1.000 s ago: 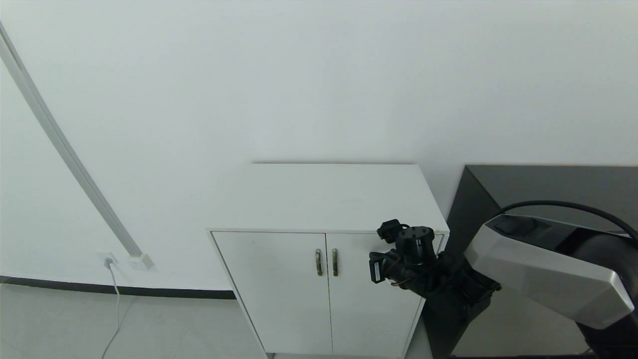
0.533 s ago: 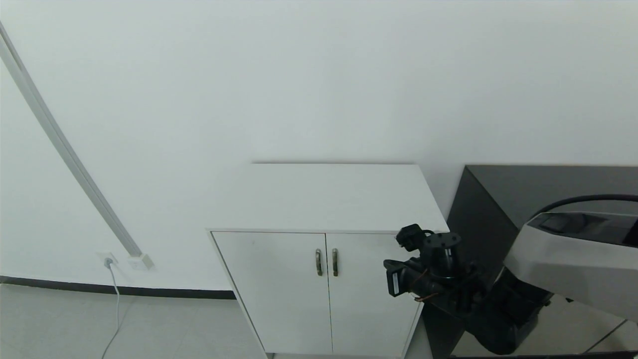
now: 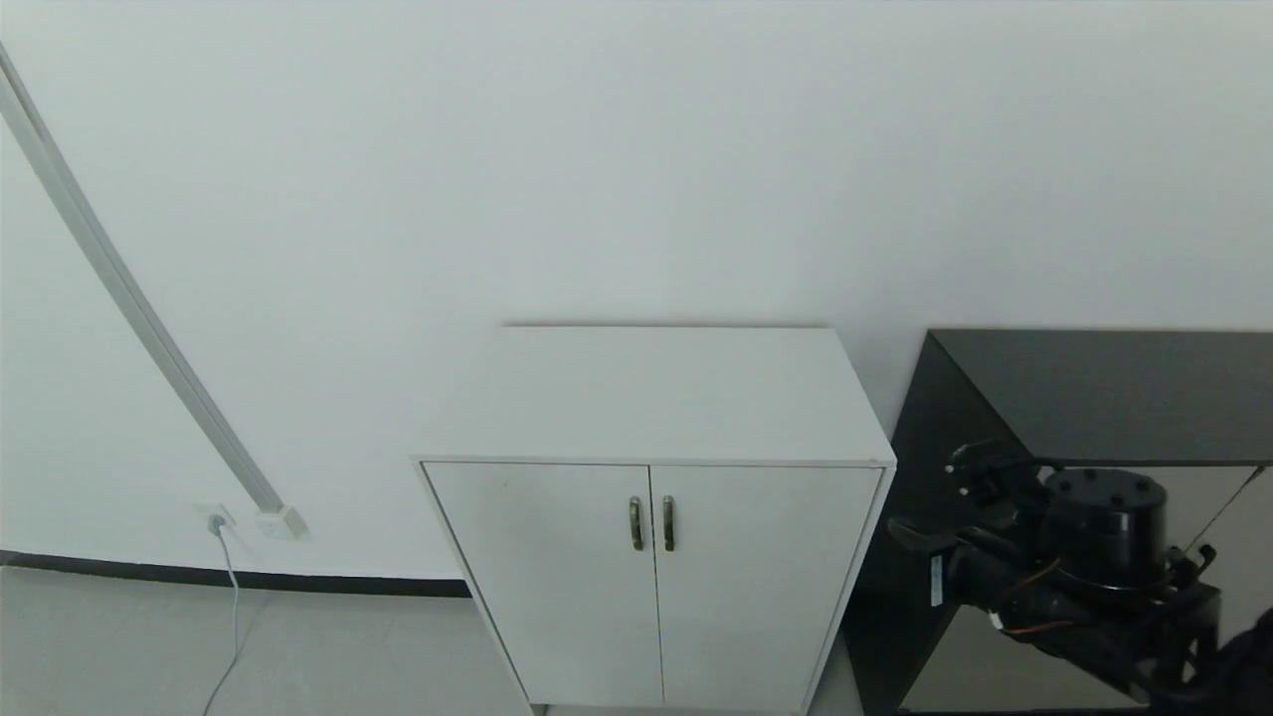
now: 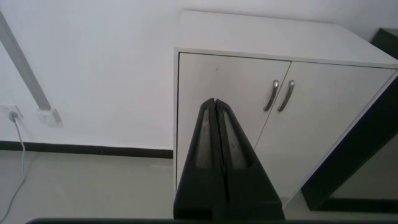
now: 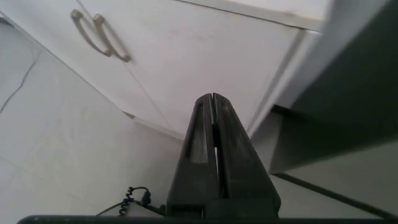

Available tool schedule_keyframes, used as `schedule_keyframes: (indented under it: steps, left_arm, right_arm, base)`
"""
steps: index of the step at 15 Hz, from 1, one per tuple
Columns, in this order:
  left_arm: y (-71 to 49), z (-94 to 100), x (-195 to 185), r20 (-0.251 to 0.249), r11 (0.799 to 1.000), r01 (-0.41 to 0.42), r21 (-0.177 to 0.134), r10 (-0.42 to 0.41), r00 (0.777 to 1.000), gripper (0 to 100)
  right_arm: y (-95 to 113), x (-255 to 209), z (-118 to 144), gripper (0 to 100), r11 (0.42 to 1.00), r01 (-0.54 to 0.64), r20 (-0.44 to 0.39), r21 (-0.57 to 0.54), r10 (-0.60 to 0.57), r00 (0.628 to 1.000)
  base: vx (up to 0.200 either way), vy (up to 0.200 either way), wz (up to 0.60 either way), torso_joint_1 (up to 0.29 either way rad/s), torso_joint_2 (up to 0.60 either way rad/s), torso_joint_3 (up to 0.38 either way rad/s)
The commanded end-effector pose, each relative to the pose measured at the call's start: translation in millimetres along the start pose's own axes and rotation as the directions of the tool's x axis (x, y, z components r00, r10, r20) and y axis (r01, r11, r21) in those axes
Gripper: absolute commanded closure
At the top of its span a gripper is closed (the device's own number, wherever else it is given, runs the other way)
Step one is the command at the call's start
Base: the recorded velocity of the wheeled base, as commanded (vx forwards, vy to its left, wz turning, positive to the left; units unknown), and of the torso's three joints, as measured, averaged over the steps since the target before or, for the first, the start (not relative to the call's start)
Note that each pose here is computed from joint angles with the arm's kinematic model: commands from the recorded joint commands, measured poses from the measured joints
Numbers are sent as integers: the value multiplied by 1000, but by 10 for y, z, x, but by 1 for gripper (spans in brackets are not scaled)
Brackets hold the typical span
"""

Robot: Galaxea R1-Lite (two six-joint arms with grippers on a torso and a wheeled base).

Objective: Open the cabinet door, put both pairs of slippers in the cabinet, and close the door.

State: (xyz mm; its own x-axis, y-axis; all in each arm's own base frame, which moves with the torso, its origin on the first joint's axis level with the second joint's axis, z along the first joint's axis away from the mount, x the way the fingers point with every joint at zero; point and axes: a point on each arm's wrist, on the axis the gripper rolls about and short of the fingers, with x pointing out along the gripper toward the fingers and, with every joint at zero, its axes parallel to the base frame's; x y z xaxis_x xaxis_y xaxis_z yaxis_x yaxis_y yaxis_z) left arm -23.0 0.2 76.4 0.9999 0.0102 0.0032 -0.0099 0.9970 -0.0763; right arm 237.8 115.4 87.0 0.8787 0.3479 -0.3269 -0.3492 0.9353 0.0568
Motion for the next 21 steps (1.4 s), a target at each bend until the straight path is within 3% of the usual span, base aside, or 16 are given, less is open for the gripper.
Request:
schedule_keyframes:
  steps: [1,9,17,21]
  left_arm:
    - [0,0,0,0,1000,-1,0,1,1000,100]
    - [0,0,0,0,1000,-1,-2,1,1000,100]
    - [0,0,0,0,1000,-1,0,1,1000,100]
    - [0,0,0,0,1000,-1,0,1,1000,100]
  right_arm:
    - [-181,-452,95,100,998,61,70,11,-62,996]
    - [-415,-1365,-118,100,977,214,96,-12,-212,973]
    - [-320,-2048,-391,100,979,203,76,-18,-201,977]
    - [-271,-2308,-588,100,990,138,57,-23,-136,989]
  base:
    - [0,0,0,0,0,0]
    - [0,0,0,0,0,0]
    - [0,0,0,0,0,0]
    - [0,0,0,0,0,0]
